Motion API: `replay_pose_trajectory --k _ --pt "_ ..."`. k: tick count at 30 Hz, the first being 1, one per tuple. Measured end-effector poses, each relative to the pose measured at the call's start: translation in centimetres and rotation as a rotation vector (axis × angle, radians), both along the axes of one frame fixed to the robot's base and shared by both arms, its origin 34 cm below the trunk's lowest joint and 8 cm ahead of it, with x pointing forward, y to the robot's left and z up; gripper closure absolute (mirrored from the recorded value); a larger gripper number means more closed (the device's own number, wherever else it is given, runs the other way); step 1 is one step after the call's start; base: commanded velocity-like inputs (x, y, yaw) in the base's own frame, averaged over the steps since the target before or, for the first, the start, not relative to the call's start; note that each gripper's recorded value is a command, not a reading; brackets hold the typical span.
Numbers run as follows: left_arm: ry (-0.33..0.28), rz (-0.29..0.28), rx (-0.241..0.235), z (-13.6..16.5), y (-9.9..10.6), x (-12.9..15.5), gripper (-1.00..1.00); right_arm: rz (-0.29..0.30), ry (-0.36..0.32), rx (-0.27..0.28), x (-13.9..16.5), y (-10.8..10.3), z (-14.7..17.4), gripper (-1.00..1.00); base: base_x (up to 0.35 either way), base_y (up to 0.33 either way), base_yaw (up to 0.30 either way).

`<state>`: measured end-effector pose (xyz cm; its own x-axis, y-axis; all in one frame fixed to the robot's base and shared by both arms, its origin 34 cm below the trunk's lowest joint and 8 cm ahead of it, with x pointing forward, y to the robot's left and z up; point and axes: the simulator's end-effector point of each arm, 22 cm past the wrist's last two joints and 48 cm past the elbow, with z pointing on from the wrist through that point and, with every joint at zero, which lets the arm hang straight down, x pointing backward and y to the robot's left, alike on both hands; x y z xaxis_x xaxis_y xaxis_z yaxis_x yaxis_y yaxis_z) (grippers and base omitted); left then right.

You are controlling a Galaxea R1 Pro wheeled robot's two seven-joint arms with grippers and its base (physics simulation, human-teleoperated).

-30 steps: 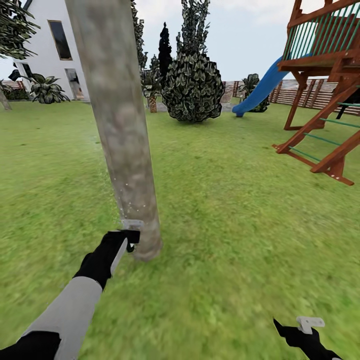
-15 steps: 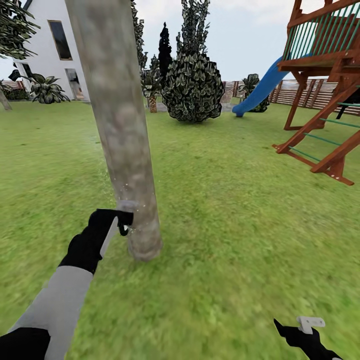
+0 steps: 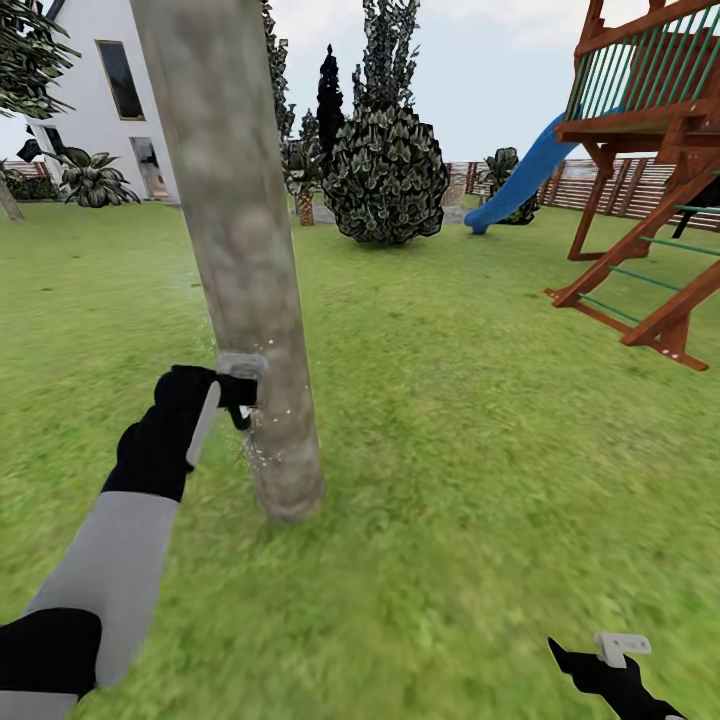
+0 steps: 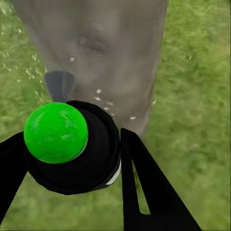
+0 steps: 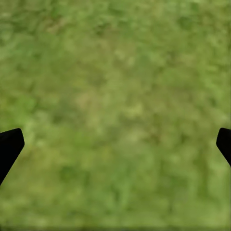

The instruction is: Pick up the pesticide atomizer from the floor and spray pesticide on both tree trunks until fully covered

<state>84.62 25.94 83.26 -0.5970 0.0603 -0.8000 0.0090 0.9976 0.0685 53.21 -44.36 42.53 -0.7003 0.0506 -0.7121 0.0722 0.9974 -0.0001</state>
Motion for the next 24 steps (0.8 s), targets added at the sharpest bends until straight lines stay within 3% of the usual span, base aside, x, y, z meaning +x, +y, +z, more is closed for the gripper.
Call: replay_pose_trajectory --k 2,4,5,7,8,10,11,13,16,19,21,22,24 --pt "-0.011 0.038 -0.022 0.8 2.0 0.2 1.0 0.0 0.0 0.0 0.0 0.0 0.0 -1.0 0.0 0.0 0.0" --pt "-0.015 0.024 -0.041 1.1 1.0 0.4 1.0 0.0 0.0 0.0 0.0 0.0 0.0 -1.0 0.0 0.0 0.0" --pt "-0.016 0.003 -0.051 1.2 -0.4 0.5 1.0 0.0 0.0 0.0 0.0 0.0 0.0 -1.0 0.0 0.0 0.0" --pt "-0.029 -0.072 -0.095 2.3 -6.0 0.7 1.0 0.0 0.0 0.0 0.0 0.0 0.0 -1.0 0.0 0.0 0.0" --pt "-0.041 -0.085 -0.097 3.2 -7.2 0.9 1.0 0.0 0.0 0.0 0.0 0.0 0.0 -1.0 0.0 0.0 0.0" --pt "-0.054 -0.087 -0.087 4.0 -7.5 1.2 1.0 0.0 0.0 0.0 0.0 0.0 0.0 -1.0 0.0 0.0 0.0" --pt "-0.058 -0.068 -0.067 4.2 -6.0 1.3 1.0 0.0 0.0 0.0 0.0 0.0 0.0 -1.0 0.0 0.0 0.0" --pt "-0.06 0.023 -0.013 4.2 0.6 1.5 1.0 0.0 0.001 0.0 0.0 0.0 0.0 -1.0 0.0 0.0 0.0" --pt "-0.054 0.06 -0.027 3.9 3.4 1.3 1.0 0.001 0.002 0.0 0.0 0.0 0.0 -1.0 0.0 0.0 0.0" --pt "-0.04 0.019 -0.024 3.1 1.2 1.1 1.0 0.001 0.002 0.001 0.0 0.0 0.0 -1.0 0.0 0.0 0.0" --pt "-0.019 -0.053 -0.005 1.9 -2.8 0.8 1.0 0.001 0.002 0.001 -0.1 0.1 -0.1 -1.0 0.0 0.0 0.0" --pt "0.004 -0.079 -0.016 0.5 -4.6 0.3 1.0 0.001 0.003 0.001 -0.1 0.1 -0.1 -1.0 0.0 0.0 0.0" --pt "0.029 -0.089 -0.013 -1.1 -5.6 -0.4 1.0 0.001 0.003 0.001 -0.1 0.1 -0.1 -1.0 0.0 0.0 0.0"
